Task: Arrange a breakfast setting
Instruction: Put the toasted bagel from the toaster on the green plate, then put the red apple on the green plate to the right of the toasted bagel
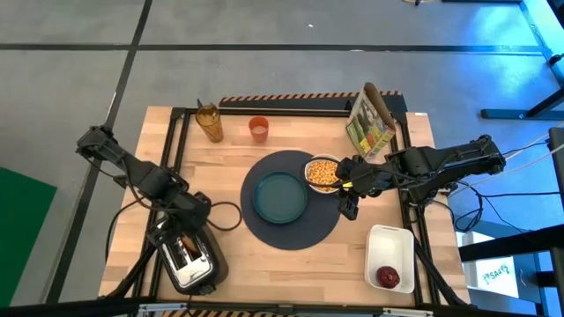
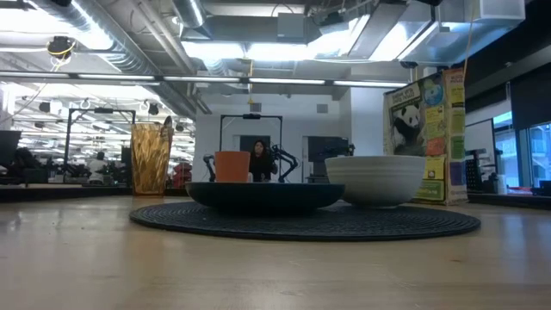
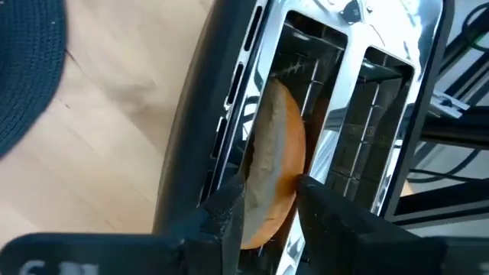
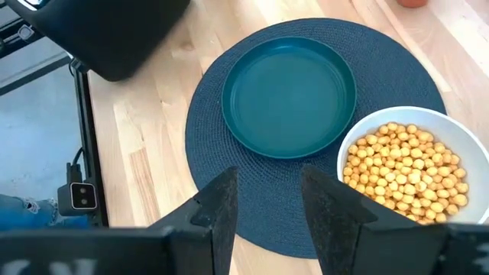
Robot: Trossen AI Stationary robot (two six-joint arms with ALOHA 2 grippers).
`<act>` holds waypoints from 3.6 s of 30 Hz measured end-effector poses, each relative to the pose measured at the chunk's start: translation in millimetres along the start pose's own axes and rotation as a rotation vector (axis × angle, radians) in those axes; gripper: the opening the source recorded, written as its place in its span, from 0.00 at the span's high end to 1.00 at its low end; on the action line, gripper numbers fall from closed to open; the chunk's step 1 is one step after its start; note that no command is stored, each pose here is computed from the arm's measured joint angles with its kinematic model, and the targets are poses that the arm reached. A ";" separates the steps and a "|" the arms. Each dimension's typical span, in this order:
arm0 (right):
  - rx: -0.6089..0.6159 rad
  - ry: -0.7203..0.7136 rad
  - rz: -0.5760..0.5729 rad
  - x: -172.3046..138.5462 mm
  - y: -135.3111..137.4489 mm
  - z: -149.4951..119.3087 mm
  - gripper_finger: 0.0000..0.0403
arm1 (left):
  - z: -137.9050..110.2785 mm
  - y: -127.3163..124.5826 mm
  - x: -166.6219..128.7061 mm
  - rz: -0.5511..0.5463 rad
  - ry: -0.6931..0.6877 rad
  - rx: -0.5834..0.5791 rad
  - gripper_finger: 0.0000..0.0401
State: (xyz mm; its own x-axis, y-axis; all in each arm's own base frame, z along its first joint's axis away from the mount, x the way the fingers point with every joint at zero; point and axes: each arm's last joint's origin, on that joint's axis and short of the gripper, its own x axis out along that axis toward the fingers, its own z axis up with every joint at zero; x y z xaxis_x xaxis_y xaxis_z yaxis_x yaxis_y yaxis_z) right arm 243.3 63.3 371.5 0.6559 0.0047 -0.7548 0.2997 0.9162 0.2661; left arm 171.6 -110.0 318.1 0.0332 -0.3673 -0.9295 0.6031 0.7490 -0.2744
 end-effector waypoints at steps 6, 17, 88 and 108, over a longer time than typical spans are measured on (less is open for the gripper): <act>-0.003 0.000 0.001 -0.1 0.0 0.0 0.67 | 0.0 -1.9 0.2 -0.070 0.000 0.000 0.79; -0.007 -0.002 -0.003 -0.1 -0.1 0.1 0.67 | -5.5 1.6 13.9 -0.101 0.042 -0.012 0.98; 0.347 0.275 -0.235 -15.4 -25.8 -28.9 0.67 | 46.2 188.2 70.4 0.653 0.101 0.162 0.84; 0.630 0.634 -0.069 -9.9 43.8 -112.3 0.49 | 39.4 190.3 -45.5 0.779 -0.572 -0.177 0.61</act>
State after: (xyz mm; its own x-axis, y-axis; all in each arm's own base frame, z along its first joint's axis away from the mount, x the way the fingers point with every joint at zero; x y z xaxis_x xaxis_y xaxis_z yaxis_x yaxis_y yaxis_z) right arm 172.1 148.4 323.3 0.1725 0.3491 -0.9211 0.7716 0.5334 0.3466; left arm 316.3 27.5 317.9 0.7801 0.0875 -0.6194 0.1225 0.9496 0.2884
